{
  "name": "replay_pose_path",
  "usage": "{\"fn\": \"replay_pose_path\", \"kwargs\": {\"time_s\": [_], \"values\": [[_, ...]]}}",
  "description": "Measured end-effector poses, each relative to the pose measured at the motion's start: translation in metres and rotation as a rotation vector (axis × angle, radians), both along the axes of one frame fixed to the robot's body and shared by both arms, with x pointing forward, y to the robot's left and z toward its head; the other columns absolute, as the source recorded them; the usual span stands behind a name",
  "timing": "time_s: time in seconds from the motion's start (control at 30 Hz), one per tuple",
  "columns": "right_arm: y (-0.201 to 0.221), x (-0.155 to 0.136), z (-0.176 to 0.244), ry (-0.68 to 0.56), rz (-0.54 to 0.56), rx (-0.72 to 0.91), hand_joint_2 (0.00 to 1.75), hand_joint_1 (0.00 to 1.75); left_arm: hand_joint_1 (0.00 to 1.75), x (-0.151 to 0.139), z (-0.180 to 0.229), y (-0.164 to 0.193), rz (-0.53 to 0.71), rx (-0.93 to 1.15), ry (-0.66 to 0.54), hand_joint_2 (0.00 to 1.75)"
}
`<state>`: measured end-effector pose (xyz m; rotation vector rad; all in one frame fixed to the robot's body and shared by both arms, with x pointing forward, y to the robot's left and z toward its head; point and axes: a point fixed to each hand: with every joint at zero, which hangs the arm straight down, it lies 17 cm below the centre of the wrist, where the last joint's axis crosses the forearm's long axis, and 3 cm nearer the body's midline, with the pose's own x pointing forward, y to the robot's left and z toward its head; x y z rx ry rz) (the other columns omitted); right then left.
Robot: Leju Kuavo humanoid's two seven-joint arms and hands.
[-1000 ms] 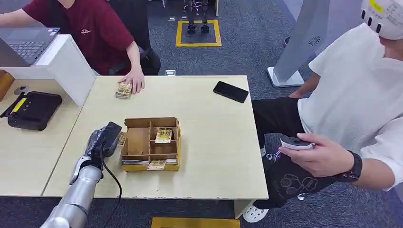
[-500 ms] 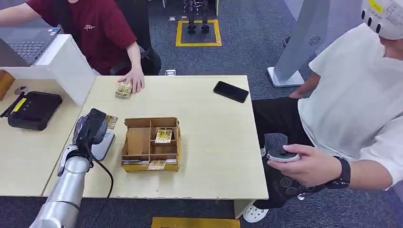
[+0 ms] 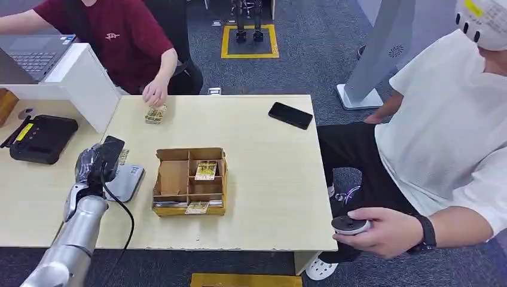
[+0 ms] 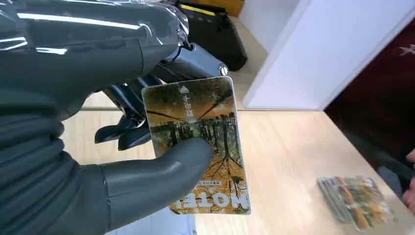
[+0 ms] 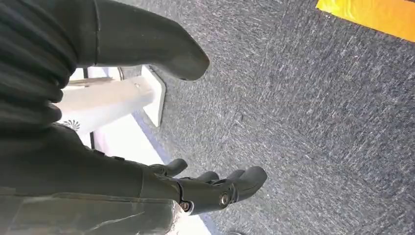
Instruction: Pass the card to the sensor for recognition and then transmit it.
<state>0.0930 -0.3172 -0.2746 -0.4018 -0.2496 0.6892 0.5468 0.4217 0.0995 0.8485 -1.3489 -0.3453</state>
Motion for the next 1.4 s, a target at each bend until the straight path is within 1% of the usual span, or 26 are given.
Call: {"fn": "replay_pose_path", "kwargs": {"time_s": [0.33,0.67,1.1,1.27,1.4], "values": [[0.0,0.0,0.0,0.0,-0.007,-0.001,1.75,0.0,1.75,-0.009,-0.021,0.022,0.037,0.006,0.051,1.75],[0.0,0.0,0.0,-0.002,-0.005,-0.001,1.75,0.0,1.75,-0.013,-0.032,0.025,0.035,0.011,0.086,1.75],[-0.001,0.0,0.0,-0.001,-0.014,-0.002,1.75,0.0,1.75,-0.012,-0.045,0.006,-0.037,-0.016,0.132,1.75],[-0.001,0.0,0.0,-0.002,-0.009,0.0,1.75,0.0,1.75,-0.014,-0.05,0.003,-0.031,0.006,0.153,1.75],[0.0,0.0,0.0,-0.003,-0.001,-0.001,1.75,0.0,1.75,-0.016,-0.052,0.005,0.0,0.051,0.159,1.75]]}}
